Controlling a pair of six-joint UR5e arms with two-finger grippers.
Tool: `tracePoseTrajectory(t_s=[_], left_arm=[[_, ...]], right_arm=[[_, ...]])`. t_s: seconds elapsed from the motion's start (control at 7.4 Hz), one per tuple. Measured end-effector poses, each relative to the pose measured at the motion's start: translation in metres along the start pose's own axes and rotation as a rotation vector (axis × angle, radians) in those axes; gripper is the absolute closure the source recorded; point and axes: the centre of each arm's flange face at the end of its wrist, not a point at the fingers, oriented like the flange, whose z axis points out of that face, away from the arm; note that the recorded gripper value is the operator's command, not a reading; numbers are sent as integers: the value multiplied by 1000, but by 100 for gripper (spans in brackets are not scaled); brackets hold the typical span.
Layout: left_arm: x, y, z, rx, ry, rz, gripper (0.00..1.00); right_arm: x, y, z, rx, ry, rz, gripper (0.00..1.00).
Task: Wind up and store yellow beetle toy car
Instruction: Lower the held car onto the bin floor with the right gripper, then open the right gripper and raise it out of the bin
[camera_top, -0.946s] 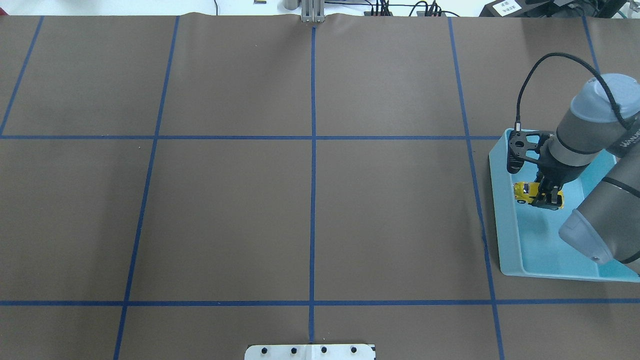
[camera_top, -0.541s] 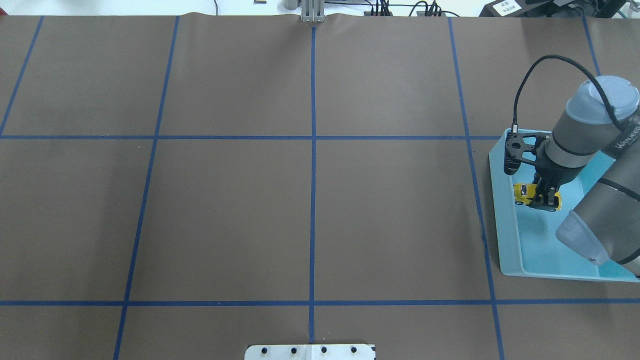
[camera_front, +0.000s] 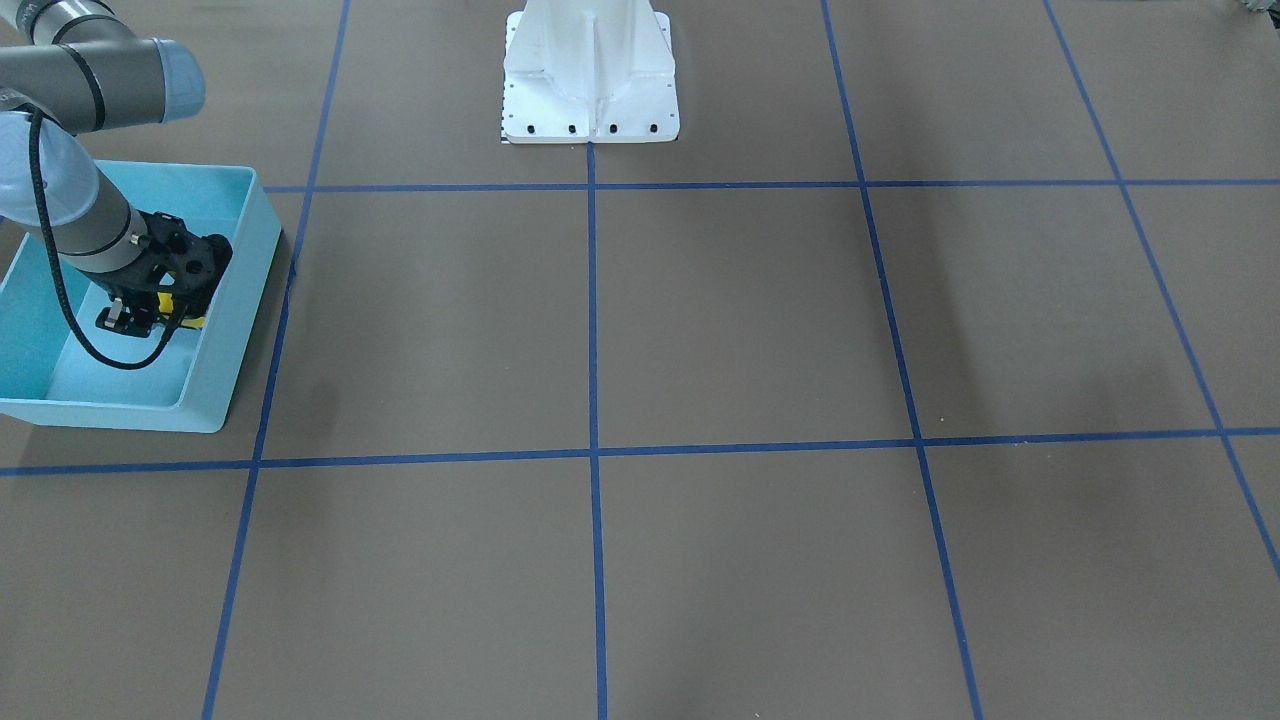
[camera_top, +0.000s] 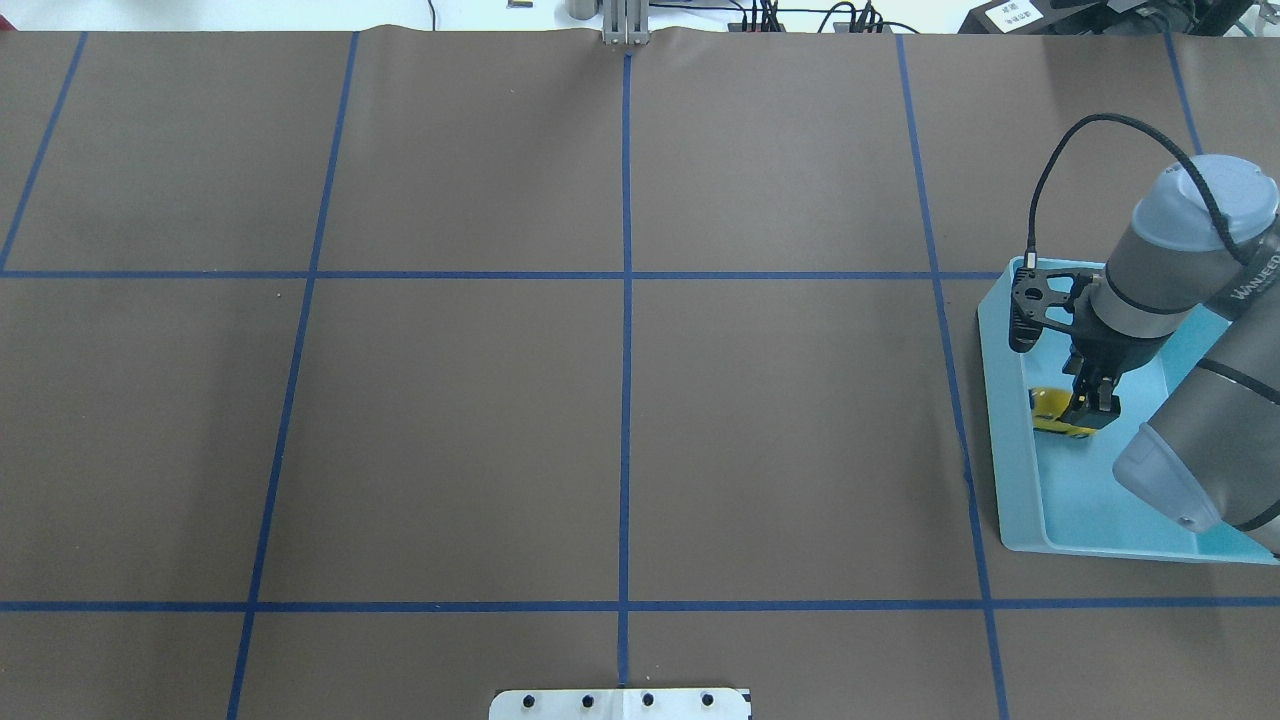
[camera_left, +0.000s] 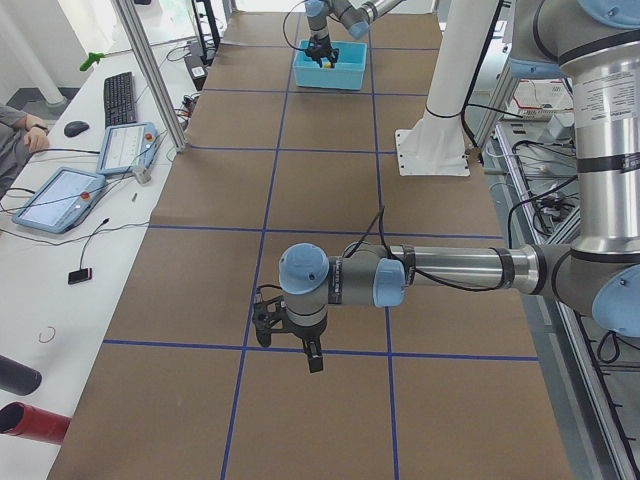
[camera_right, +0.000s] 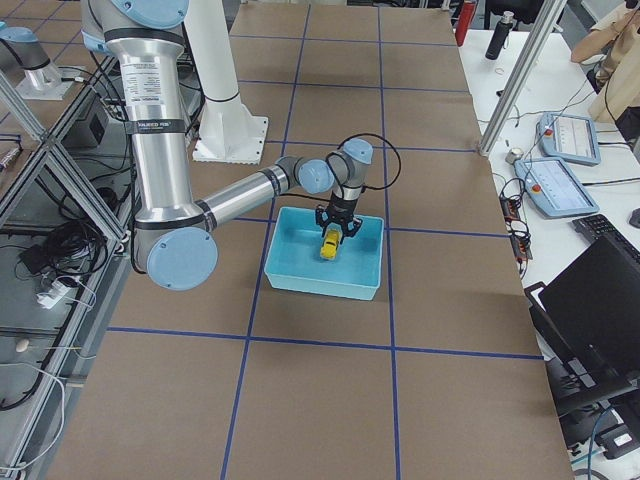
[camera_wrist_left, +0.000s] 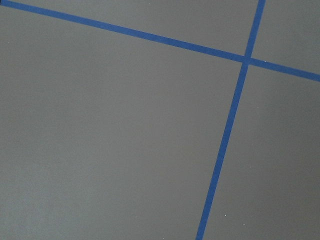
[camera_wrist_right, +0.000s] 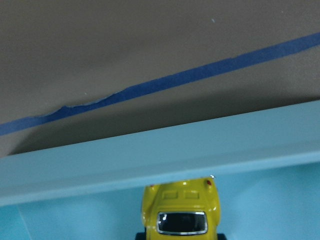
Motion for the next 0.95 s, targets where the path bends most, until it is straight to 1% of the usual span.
tracePoseTrajectory(t_s=[0.27, 0.41, 0.54, 0.68, 0.81, 0.95], left_arm=[[0, -2, 1, -1, 1, 0, 0], [0, -3, 2, -3, 0, -2, 0], [-1, -4, 3, -5, 0, -3, 0], [-1, -4, 3, -6, 0, -4, 0], [-1, -5, 3, -6, 0, -4, 0], [-1, -5, 3, -6, 0, -4, 0]], right_arm=[[-1, -1, -8, 28, -14, -1, 0], [2, 8, -20, 51, -17, 13, 0], [6, 31, -33, 70, -15, 49, 0], [12, 65, -44, 89, -20, 109, 0], [23, 106, -55, 117, -30, 191, 0], [36, 155, -65, 146, -32, 294, 0]])
